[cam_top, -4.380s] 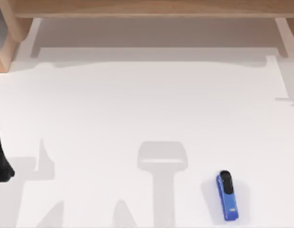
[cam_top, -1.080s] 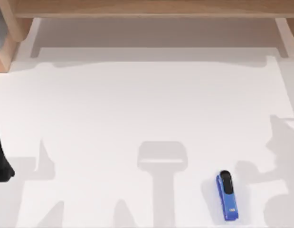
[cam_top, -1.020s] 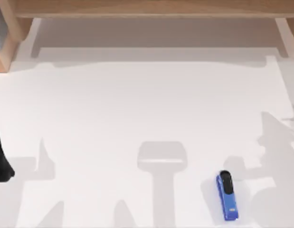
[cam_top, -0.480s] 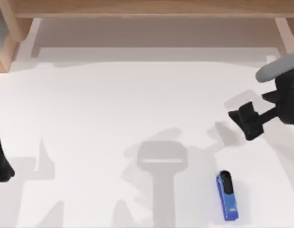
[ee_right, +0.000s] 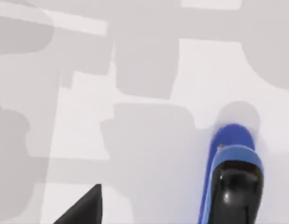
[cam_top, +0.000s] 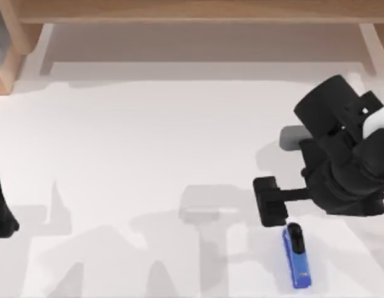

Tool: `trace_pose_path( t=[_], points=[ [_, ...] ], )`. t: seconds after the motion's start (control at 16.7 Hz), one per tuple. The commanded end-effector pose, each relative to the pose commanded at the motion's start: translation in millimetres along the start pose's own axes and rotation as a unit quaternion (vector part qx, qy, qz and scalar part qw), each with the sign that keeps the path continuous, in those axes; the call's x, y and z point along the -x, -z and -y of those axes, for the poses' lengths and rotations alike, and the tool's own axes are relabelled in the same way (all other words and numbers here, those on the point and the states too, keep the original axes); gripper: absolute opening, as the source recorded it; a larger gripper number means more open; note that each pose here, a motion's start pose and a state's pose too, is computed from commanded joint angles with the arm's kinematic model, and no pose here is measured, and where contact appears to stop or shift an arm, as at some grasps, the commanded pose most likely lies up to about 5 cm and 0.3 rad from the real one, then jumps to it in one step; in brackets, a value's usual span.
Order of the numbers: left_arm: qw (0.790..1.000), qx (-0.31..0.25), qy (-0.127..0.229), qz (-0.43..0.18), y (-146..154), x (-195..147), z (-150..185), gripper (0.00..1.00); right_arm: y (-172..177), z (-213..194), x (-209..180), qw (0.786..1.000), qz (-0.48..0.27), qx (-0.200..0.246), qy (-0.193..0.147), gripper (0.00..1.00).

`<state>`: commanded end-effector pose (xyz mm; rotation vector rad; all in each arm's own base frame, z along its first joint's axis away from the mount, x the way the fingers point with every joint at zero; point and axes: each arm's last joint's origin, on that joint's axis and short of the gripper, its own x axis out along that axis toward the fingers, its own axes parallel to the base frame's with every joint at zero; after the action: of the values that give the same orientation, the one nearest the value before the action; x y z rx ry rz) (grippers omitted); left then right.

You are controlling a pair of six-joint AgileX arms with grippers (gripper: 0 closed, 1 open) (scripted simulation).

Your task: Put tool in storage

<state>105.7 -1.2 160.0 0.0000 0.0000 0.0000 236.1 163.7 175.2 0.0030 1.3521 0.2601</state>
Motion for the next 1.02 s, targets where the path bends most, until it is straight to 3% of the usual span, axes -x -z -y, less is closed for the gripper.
trace_pose_path(
  t=[0.18, 0.36, 0.72, 1.02],
  points=[
    [1.000, 0.000, 0.000, 0.000, 0.0, 0.0, 0.0, 1.00, 12.8, -18.8, 5.2, 0.997, -0.043, -0.029, 0.054, 1.00],
    [1.000, 0.000, 0.000, 0.000, 0.0, 0.0, 0.0, 1.00, 19.0, -26.9, 7.9, 0.994, -0.058, -0.041, 0.081, 1.00],
    [1.000, 0.000, 0.000, 0.000, 0.0, 0.0, 0.0, 1.00, 19.3, -25.7, 7.3, 0.994, -0.058, -0.043, 0.082, 1.00],
    [1.000, 0.000, 0.000, 0.000, 0.0, 0.0, 0.0, 1.00, 21.7, -22.0, -29.6, 0.994, -0.057, -0.042, 0.081, 1.00]
  ],
)
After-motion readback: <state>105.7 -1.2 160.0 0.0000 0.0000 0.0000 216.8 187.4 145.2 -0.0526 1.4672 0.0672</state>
